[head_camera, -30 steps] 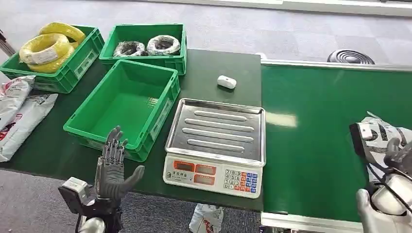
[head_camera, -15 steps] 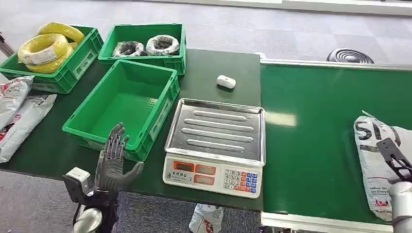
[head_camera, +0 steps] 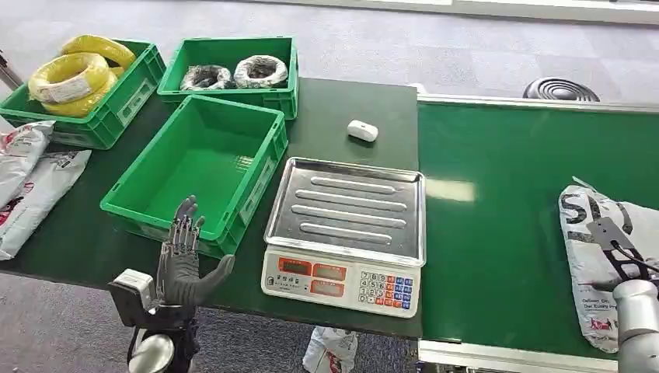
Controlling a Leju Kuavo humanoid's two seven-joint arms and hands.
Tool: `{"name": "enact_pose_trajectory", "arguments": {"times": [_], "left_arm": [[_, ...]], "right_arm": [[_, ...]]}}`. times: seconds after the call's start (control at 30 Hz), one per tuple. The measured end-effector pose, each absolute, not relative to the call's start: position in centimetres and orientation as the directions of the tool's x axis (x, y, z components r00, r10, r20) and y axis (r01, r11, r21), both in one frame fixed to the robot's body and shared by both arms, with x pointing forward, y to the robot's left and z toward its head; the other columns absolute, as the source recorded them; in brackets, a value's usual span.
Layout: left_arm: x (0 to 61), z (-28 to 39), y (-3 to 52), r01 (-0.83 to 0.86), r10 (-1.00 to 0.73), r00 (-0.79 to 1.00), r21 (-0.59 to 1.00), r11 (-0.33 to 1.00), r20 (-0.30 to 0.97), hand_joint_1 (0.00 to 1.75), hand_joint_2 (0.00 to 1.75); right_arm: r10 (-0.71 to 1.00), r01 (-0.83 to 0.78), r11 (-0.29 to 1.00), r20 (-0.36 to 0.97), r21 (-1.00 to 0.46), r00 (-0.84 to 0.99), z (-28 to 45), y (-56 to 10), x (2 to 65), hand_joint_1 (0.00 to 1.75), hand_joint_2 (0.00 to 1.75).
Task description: Moved the parcel from conveyor to table for the left to box.
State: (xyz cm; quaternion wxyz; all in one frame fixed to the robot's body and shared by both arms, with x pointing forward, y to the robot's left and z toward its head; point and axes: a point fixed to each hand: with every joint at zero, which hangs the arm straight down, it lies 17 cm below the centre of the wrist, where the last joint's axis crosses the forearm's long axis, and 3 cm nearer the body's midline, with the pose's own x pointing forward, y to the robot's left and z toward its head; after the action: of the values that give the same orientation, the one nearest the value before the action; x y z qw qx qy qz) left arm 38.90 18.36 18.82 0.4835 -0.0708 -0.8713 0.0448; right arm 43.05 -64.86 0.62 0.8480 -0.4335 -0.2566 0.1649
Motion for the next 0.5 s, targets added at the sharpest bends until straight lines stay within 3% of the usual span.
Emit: {"name": "enact_pose_trajectory", "arguments": {"times": [0.27,0.4,0.5], "left_arm": [[38.5,18.8,19.3,0.032,0.169,-0.518,-0.179,0.983,0.838,0.00,1.75],[39.0,17.9,19.6,0.109,0.184,-0.499,-0.149,0.983,0.847,0.00,1.75],[39.6,18.0,19.8,0.134,0.181,-0.500,-0.131,0.982,0.847,0.00,1.75]], "right_arm": [[0.464,-0.010,0.566,0.308,-0.825,0.831,-0.2,-63.1,43.4,0.00,1.75],[0.461,0.050,0.543,0.347,-0.838,0.817,0.7,-62.5,44.5,0.00,1.75],[0.444,0.043,0.600,0.378,-0.799,0.812,-0.3,-61.9,44.4,0.00,1.75]]}}
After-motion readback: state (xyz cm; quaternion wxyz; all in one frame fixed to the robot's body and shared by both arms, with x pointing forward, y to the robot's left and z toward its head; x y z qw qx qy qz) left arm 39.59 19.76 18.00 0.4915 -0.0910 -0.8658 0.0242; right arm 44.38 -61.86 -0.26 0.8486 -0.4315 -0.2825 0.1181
